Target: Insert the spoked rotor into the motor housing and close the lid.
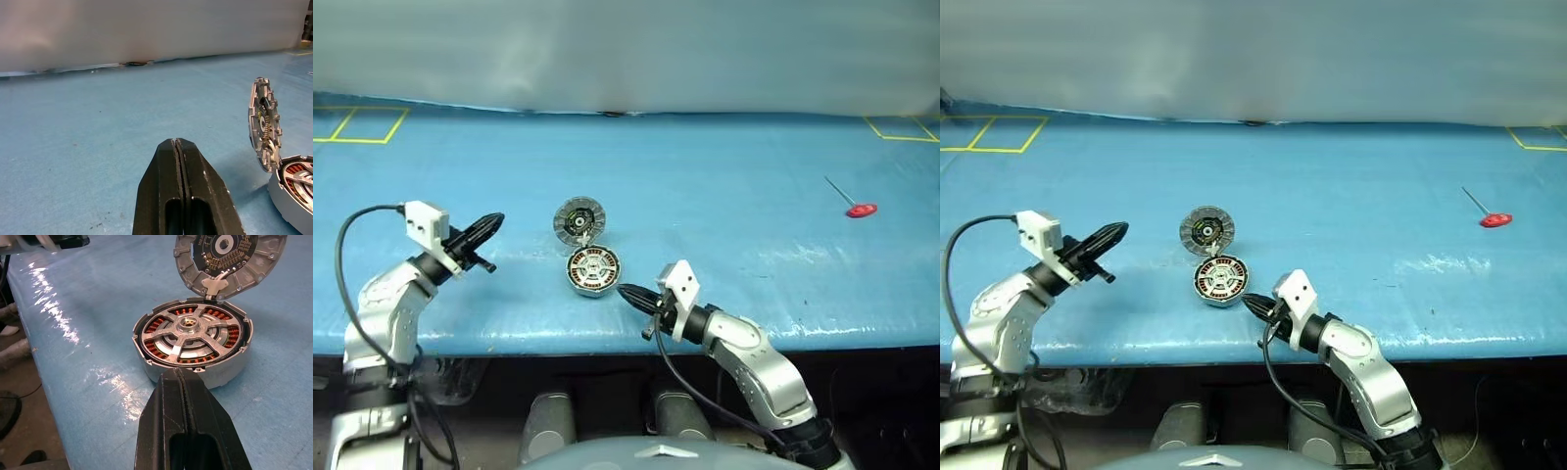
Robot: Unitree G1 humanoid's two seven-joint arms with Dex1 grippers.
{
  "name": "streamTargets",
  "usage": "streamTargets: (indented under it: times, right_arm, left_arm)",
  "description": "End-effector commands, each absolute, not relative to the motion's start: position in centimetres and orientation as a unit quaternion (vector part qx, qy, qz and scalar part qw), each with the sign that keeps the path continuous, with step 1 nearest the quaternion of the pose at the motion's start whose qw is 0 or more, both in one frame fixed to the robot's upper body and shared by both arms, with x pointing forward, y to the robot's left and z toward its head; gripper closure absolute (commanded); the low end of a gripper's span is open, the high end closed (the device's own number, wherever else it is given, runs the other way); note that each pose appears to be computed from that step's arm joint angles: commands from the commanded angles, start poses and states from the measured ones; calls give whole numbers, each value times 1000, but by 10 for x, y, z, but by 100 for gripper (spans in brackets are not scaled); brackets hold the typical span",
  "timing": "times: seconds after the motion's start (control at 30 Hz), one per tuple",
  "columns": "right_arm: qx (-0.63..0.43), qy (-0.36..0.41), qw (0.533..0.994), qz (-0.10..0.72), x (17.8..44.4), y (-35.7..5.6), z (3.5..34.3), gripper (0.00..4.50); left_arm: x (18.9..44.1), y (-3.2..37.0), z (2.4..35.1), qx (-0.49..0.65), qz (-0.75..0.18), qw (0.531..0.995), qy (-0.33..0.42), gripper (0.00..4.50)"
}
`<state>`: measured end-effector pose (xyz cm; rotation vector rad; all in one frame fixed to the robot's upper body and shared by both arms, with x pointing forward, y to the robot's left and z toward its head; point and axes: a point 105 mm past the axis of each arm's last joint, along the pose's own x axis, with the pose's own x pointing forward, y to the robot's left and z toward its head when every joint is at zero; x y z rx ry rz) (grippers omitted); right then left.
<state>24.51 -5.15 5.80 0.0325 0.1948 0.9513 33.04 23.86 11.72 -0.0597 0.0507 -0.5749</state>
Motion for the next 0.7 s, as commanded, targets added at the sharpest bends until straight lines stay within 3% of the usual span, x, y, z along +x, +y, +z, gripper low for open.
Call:
streamTargets:
  times: [0.03,0.4,0.7]
  right_arm:
    - [4,63,897,438,248,-56,64,450]
    - [28,45,925,377,244,-69,52,450]
    - [25,43,928,369,244,-64,48,450]
  left_arm:
    - [346,230,121,-51,-314,947,37,447]
    - [379,194,121,-64,-395,913,79,447]
    - [384,159,120,-45,-478,869,117,447]
